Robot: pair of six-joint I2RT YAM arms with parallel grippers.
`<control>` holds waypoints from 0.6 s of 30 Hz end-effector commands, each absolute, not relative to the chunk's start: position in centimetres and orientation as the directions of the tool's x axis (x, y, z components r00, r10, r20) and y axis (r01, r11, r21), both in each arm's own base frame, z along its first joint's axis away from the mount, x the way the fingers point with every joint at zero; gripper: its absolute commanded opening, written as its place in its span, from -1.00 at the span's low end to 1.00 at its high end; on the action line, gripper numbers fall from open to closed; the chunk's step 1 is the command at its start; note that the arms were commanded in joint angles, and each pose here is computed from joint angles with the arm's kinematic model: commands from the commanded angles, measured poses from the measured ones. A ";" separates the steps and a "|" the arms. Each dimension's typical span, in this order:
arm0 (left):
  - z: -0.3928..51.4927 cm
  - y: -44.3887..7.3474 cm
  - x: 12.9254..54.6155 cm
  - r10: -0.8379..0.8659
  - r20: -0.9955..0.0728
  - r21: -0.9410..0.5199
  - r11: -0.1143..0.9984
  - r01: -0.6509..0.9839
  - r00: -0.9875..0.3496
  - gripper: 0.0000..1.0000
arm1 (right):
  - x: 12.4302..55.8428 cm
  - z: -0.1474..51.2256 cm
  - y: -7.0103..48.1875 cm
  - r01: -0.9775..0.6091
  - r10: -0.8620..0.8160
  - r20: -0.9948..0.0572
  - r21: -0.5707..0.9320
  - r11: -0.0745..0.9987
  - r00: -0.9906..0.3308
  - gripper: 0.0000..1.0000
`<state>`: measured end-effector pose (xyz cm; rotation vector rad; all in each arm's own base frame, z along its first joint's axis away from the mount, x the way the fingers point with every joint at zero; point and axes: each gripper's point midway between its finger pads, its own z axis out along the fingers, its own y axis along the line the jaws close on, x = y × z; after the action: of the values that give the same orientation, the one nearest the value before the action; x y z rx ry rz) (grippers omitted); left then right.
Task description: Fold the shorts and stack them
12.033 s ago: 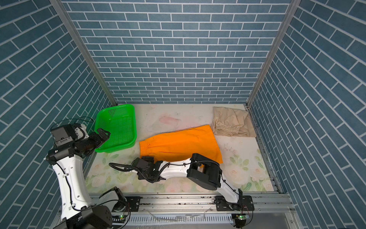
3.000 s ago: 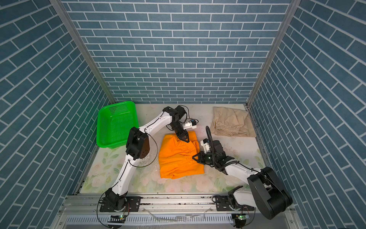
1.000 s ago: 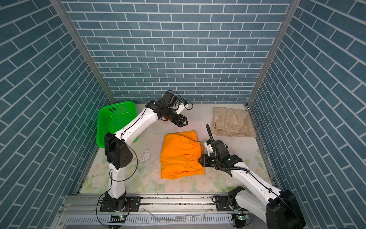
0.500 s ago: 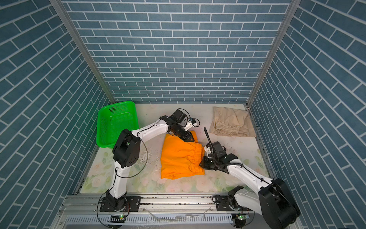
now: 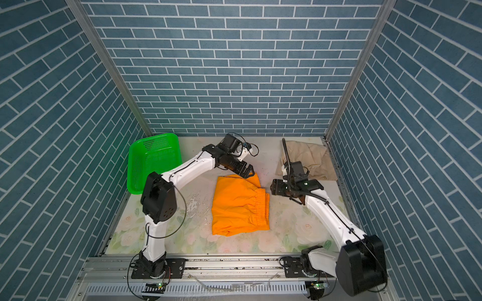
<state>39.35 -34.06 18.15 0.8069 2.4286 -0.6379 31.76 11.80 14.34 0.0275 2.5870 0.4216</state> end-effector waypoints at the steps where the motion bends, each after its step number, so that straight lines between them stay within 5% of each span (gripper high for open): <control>1: 20.1 -27.3 39.8 0.284 -0.598 -0.165 0.872 0.462 -0.750 0.99 | 37.4 14.6 7.9 -0.043 0.054 -0.543 0.163 0.986 -0.838 0.47; 10: 15.5 -19.0 33.3 0.024 -0.566 -0.273 0.938 0.215 -0.824 0.99 | 51.1 11.4 -0.6 0.132 0.178 -0.479 0.129 0.983 -0.859 0.43; 18: 12.6 -16.9 30.2 -0.037 -0.529 -0.305 0.940 0.149 -0.848 0.99 | 51.8 5.0 -1.9 0.165 0.190 -0.334 0.102 0.981 -0.923 0.11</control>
<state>29.12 -16.91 10.95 0.1422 2.6285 -0.4208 53.82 -2.55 6.72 0.2975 2.6692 0.1133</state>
